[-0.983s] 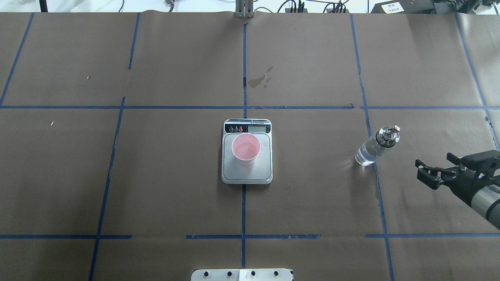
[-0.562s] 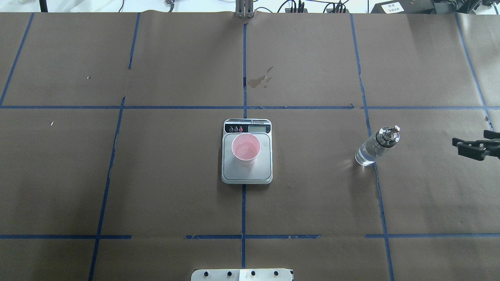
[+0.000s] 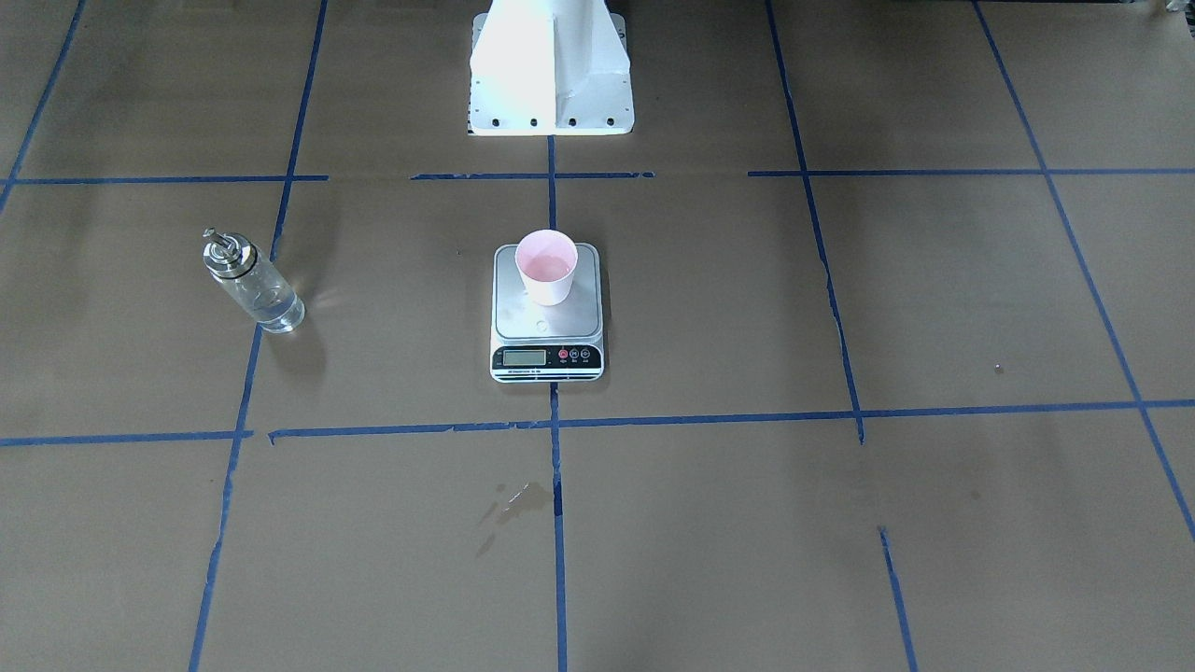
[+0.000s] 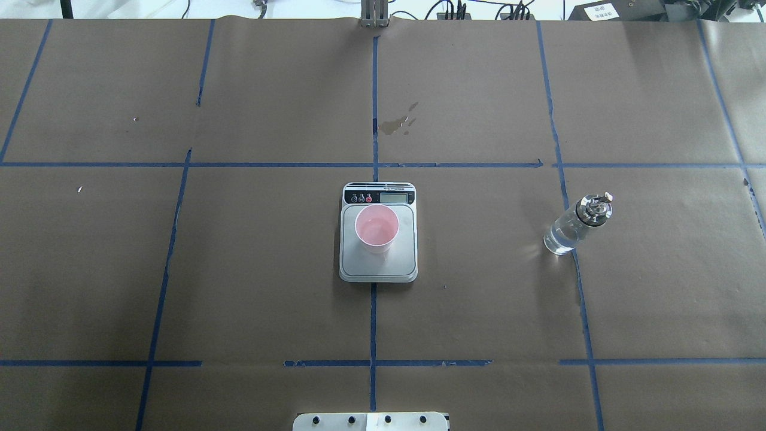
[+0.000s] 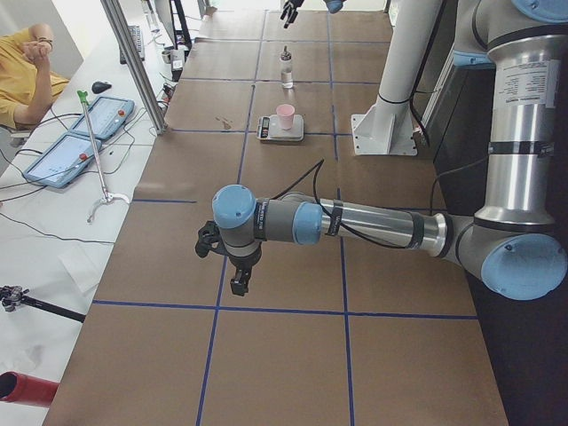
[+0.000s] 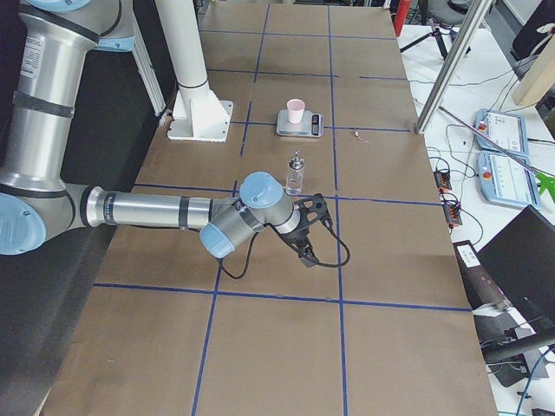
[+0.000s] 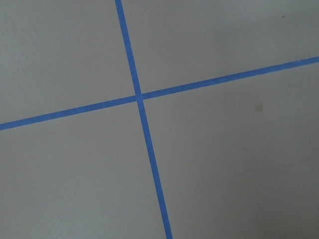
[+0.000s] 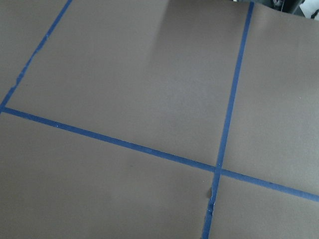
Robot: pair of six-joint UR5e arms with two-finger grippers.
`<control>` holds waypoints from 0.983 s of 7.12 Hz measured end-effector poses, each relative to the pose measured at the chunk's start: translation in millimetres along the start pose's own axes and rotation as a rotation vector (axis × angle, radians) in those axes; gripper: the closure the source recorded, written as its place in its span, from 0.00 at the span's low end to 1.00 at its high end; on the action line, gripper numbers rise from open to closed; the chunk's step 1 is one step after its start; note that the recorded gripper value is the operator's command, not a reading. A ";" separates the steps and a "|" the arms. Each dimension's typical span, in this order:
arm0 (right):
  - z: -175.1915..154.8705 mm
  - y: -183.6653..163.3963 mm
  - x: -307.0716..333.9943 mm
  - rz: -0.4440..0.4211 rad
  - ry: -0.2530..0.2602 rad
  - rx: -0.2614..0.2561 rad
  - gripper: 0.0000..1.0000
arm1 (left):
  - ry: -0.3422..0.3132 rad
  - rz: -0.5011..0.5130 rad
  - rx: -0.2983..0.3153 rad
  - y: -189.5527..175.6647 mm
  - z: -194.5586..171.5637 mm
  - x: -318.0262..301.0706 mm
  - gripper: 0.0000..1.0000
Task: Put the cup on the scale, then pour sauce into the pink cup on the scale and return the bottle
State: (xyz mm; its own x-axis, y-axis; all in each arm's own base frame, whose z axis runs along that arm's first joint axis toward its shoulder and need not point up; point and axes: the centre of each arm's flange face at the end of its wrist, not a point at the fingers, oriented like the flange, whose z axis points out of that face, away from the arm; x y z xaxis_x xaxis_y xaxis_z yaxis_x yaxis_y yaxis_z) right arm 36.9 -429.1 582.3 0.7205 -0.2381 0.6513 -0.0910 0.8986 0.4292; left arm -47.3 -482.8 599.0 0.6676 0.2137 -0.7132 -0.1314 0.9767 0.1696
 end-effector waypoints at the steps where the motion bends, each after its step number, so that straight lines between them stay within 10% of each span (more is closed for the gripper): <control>1: -8.0 -18.3 12.9 0.031 -0.003 -0.070 0.00 | 0.000 -0.001 -0.001 0.4 0.4 -0.5 0.00; 7: 3.8 69.7 62.8 0.243 0.060 -0.391 0.00 | 0.000 -0.024 -0.023 9.4 9.3 -8.8 0.00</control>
State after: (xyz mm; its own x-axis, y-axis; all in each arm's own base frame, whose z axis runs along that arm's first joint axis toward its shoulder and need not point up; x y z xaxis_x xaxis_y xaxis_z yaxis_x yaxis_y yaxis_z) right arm 73.2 -382.8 655.5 0.7501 0.0078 0.6613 -0.0044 1.0000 -0.0069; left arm -47.7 -475.7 613.2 0.6705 0.1901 -0.7172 -0.1321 0.9818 0.1367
